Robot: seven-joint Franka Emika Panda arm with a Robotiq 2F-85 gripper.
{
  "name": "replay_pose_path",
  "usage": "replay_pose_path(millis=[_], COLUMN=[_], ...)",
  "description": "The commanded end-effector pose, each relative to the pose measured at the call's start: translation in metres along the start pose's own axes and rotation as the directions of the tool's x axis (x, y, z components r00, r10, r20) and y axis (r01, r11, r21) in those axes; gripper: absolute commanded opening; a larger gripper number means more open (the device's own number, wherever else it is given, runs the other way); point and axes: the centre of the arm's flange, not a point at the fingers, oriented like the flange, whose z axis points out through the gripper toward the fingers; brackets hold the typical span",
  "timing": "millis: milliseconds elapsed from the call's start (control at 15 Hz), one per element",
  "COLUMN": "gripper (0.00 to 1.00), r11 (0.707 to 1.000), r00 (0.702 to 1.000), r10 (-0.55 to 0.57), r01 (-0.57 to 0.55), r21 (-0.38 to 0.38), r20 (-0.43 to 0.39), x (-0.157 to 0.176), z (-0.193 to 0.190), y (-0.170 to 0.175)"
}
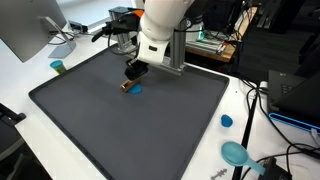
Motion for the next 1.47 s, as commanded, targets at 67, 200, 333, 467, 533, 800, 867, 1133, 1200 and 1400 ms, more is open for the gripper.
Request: replay_pose_path(millis=[67,200,333,467,533,800,867,1133,1200,1400], gripper=[0.22,0.22,0.22,0.22,0.22,0.22,0.22,0.22,0.22,0.22], r11=[0.997,0.996,0.999,1.000,1.000,0.999,0.999,0.982,0.971,0.930], r00=[0.997,0.996,0.999,0.998,0.997,0.992,0.991,0.982,0.978,0.951], r10=[-0.072,-0.080,-0.037,-0.018,-0.008,0.019,0.023,0.129,0.173,0.297], r01=[0.073,0.081,0.037,0.018,0.008,-0.023,-0.029,-0.146,-0.189,-0.308], r21=[0.018,0.022,-0.006,0.008,0.005,0.030,0.042,0.119,0.143,0.203], r20=[-0.022,-0.027,0.038,0.054,0.071,0.123,0.134,0.134,0.119,0.082], x=[0.013,0.013,0.017,0.016,0.015,0.016,0.015,-0.005,-0.015,-0.077], z=[0.032,0.032,0.039,0.046,0.047,0.057,0.062,0.060,0.052,0.020], y=[0.009,0.009,0.011,0.015,0.016,0.022,0.024,0.044,0.052,0.087])
